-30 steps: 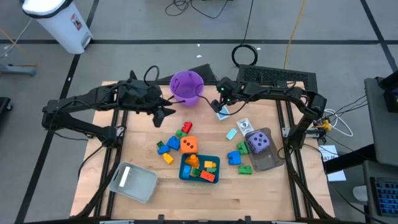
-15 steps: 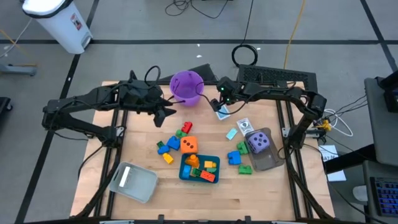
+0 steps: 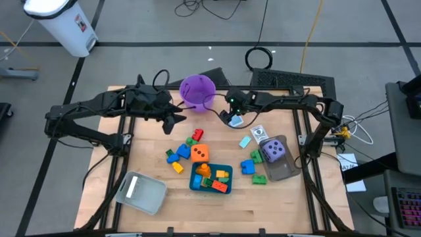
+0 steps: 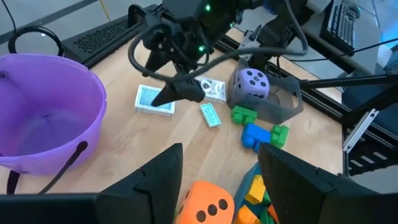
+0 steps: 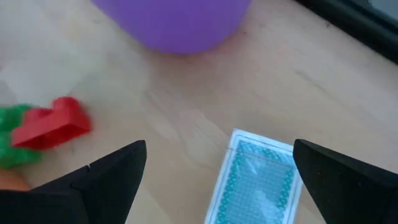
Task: Pick & Place Toys
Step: Put the blue deck of cards into the gray bin
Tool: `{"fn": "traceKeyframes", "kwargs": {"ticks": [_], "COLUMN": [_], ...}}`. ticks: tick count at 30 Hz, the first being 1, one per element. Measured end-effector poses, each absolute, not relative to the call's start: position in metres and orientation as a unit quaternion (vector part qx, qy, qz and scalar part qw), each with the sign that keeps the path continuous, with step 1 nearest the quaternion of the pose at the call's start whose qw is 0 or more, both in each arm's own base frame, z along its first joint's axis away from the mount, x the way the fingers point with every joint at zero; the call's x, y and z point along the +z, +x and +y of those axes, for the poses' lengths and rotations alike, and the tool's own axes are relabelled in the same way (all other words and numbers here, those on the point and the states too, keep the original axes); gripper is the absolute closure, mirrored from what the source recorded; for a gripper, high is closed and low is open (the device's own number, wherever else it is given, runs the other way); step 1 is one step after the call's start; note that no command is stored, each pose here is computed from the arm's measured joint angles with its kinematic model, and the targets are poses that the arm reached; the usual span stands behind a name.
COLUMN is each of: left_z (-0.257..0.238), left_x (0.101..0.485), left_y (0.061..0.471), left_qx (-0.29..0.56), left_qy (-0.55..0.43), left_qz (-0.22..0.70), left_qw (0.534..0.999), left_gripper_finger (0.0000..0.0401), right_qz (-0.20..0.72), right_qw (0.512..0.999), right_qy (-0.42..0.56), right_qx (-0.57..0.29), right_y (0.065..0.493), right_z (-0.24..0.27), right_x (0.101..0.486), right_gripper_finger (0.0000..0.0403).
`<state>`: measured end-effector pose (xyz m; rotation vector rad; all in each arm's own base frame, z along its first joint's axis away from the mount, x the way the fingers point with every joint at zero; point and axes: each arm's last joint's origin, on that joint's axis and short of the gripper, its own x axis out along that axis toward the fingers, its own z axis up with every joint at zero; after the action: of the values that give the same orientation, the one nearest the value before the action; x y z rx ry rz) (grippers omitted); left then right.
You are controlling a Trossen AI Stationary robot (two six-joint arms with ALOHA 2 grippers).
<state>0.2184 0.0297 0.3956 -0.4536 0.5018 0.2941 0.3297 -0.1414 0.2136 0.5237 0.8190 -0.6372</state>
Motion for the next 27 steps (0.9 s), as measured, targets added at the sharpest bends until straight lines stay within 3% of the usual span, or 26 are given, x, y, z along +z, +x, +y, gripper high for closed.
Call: {"fn": "traceKeyframes", "kwargs": {"ticks": [9,27], "left_z": [0.030,0.030], "left_x": [0.396,0.396], "left_y": [0.218,0.218], "left_qx": [0.144,0.146], "left_qy": [-0.223,-0.230], "left_qz": [0.245,0.243], "left_qw": [0.932,0.931], "left_gripper_finger": [0.0183,0.0183], "right_qz": [0.438,0.446], "right_qw": [0.777,0.756], "right_qy": [0.285,0.295], "right_qx": [-0.350,-0.378], "right_y": [0.329,0.329], "right_z": [-0.141,-0.146], "right_x": [0.183,0.170], "right_gripper_finger": [0.0006,0.0006]}}
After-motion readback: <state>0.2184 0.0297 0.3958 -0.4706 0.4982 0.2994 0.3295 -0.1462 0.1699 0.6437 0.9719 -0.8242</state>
